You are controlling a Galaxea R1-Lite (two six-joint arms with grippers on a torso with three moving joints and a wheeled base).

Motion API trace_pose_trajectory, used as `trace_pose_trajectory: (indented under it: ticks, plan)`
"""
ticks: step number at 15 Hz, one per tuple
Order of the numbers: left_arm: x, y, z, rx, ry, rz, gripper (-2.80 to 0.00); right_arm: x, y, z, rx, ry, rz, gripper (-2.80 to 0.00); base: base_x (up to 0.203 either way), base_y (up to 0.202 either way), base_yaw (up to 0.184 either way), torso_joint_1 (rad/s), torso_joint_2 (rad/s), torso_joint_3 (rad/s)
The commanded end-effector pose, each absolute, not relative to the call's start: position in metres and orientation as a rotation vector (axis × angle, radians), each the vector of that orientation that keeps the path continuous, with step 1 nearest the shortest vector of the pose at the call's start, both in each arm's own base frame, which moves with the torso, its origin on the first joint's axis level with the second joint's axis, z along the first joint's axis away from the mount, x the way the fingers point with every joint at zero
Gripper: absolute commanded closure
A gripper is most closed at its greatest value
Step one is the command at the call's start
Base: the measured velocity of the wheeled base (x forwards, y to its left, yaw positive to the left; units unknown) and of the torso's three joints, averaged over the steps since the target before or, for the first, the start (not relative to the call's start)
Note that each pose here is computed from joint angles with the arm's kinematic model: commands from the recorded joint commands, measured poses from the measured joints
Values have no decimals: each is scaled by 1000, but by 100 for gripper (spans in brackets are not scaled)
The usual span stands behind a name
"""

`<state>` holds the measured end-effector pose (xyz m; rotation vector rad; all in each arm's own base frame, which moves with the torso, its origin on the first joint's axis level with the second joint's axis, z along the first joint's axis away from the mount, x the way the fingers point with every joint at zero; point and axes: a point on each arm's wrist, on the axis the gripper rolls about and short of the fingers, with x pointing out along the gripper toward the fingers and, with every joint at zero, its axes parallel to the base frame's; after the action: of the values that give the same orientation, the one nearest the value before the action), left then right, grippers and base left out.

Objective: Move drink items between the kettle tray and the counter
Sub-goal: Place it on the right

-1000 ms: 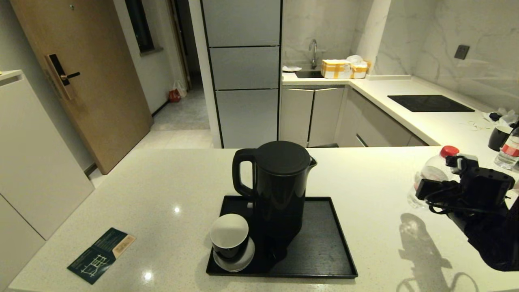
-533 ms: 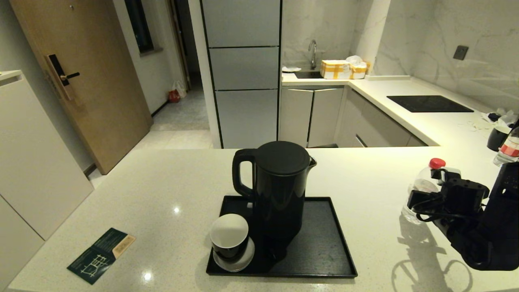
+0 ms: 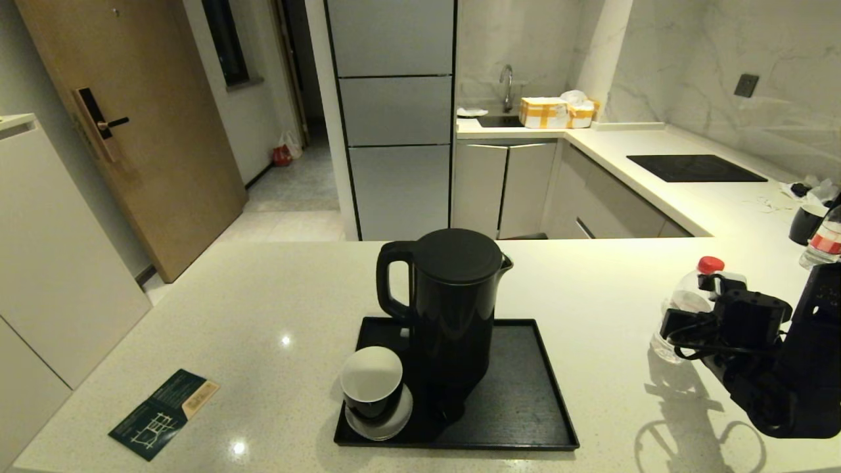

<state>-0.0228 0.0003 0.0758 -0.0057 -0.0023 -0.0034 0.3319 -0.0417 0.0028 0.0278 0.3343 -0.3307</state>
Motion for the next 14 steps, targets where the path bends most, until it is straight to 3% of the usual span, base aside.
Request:
trace_pose_trajectory:
  ticks: [1, 14]
  plan:
    - [-23, 0, 75, -6, -3, -3, 0, 333, -42, 3, 24, 328, -348, -280, 0, 0, 0, 0, 0, 0]
    - [-23, 0, 75, -6, -3, -3, 0, 315, -42, 17, 47, 278, -309, -280, 0, 0, 0, 0, 0, 0]
